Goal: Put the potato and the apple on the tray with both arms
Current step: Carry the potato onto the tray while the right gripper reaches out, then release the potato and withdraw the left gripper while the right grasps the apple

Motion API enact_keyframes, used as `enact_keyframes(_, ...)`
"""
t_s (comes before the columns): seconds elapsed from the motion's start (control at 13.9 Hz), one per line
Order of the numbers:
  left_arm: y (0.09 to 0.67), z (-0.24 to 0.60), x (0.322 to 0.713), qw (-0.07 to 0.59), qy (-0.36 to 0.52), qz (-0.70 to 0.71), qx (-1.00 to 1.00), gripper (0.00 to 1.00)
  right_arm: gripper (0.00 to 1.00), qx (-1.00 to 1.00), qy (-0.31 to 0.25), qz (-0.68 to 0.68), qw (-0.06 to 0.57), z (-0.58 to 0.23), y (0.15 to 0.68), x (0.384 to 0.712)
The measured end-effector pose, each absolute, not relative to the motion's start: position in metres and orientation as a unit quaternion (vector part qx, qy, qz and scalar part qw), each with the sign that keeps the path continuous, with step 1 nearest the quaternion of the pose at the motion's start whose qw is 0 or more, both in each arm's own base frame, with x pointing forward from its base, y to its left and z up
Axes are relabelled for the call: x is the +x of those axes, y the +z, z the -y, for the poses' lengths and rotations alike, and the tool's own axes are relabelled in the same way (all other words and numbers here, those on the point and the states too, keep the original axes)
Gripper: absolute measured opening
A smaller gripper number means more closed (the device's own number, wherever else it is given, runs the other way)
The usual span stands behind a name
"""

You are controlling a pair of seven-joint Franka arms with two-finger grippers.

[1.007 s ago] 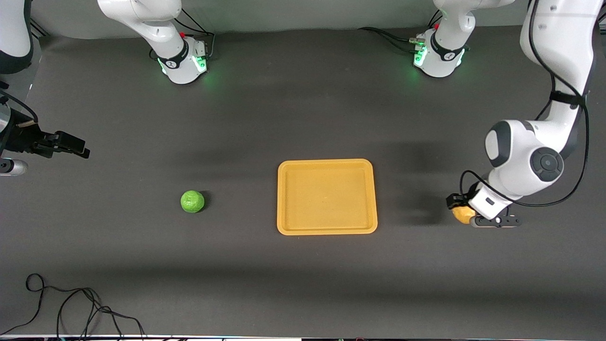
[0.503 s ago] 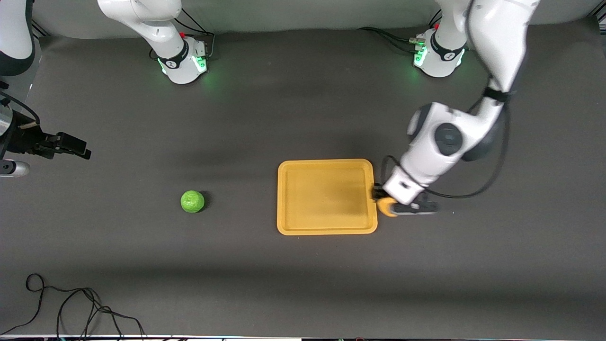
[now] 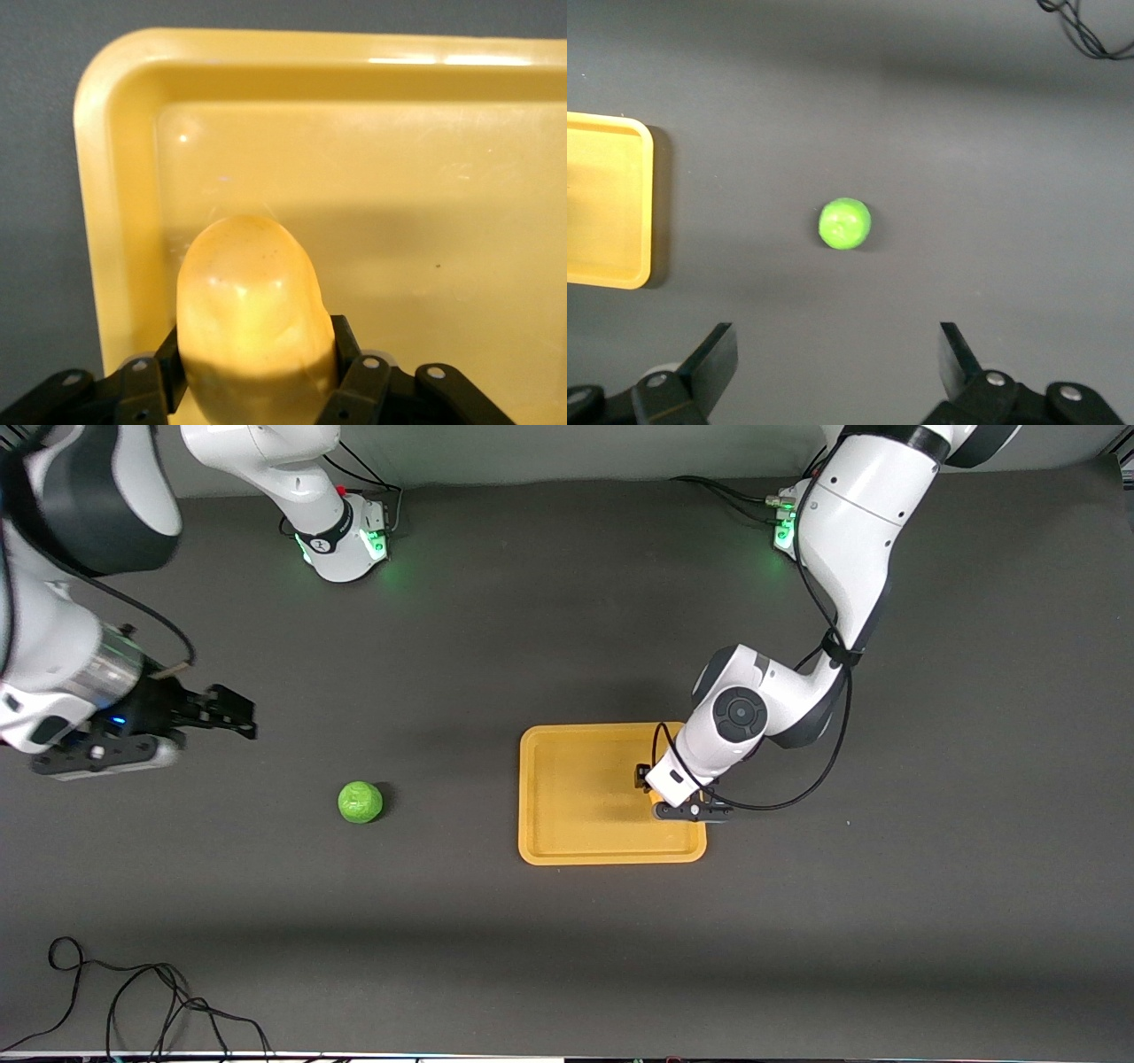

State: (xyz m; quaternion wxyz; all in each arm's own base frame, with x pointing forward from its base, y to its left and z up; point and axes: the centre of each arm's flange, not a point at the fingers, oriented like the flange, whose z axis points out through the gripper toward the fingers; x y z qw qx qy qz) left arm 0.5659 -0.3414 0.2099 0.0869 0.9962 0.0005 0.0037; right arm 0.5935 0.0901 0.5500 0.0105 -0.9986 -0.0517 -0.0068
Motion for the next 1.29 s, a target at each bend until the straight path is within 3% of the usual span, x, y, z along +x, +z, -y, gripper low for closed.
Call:
enact_keyframes(0.43, 0.217, 0.348, 0.568, 0.053, 0.028, -0.012, 0.998, 0.65, 1.0, -0.999, -0.002, 0.052, 0.01, -0.106, 0.466, 0.598)
enact_keyframes(0.72, 0.217, 0.345, 0.569, 0.035, 0.032, -0.002, 0.999, 1.0, 1.0, -0.999, -0.012, 0.047, 0.01, -0.114, 0.371, 0.578)
enact_keyframes(0.93, 0.228, 0.338, 0.576, 0.019, 0.024, -0.007, 0.999, 1.0, 1.0, -0.999, -0.021, 0.041, 0.009, -0.106, 0.311, 0.563)
enact_keyframes(1.29, 0.371, 0.287, 0.612, 0.012, 0.07, -0.059, 0.996, 1.0, 1.0, -0.998, -0.045, 0.035, 0.01, -0.102, 0.241, 0.571)
